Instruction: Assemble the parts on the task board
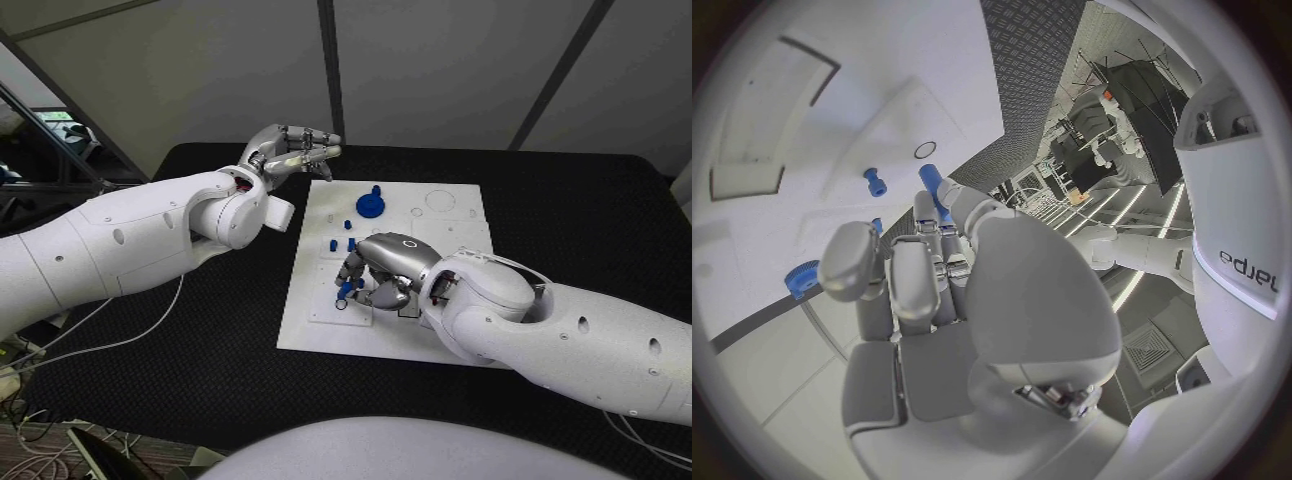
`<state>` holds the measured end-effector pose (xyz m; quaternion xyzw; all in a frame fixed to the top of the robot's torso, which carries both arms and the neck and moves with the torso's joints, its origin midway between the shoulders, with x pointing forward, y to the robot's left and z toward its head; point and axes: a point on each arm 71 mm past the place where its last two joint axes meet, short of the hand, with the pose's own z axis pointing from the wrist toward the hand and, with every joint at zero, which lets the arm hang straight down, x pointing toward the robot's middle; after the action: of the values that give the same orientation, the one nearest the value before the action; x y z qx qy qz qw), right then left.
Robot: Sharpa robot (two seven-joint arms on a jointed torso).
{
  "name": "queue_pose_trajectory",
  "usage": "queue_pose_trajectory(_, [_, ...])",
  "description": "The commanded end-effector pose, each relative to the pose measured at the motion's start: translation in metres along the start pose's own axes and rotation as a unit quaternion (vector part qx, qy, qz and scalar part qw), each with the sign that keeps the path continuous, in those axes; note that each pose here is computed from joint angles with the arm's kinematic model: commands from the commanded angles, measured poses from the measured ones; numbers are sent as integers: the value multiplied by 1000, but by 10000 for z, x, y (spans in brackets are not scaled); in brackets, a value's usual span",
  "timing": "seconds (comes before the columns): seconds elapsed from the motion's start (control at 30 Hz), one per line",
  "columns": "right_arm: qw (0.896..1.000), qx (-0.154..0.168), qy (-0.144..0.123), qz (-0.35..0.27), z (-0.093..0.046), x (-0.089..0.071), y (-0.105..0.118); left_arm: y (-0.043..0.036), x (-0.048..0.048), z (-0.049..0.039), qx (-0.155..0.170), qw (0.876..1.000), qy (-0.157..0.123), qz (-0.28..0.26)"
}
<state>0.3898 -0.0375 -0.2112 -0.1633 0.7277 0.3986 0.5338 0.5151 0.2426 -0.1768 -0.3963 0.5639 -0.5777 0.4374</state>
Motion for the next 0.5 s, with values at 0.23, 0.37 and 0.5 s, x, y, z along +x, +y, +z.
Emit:
queue_pose_trajectory(0.23, [1000,-7,16,-6,26,75,-4,-11,22,13,2,1000,7,-4])
queue_pose_trajectory(0.37, [1000,-6,20,-8,35,100,-10,-11,21,13,1,1000,7,-4])
queue_pose_trajectory(0.5, [1000,-5,24,-10,41,117,-18,-11,23,12,1,1000,7,-4])
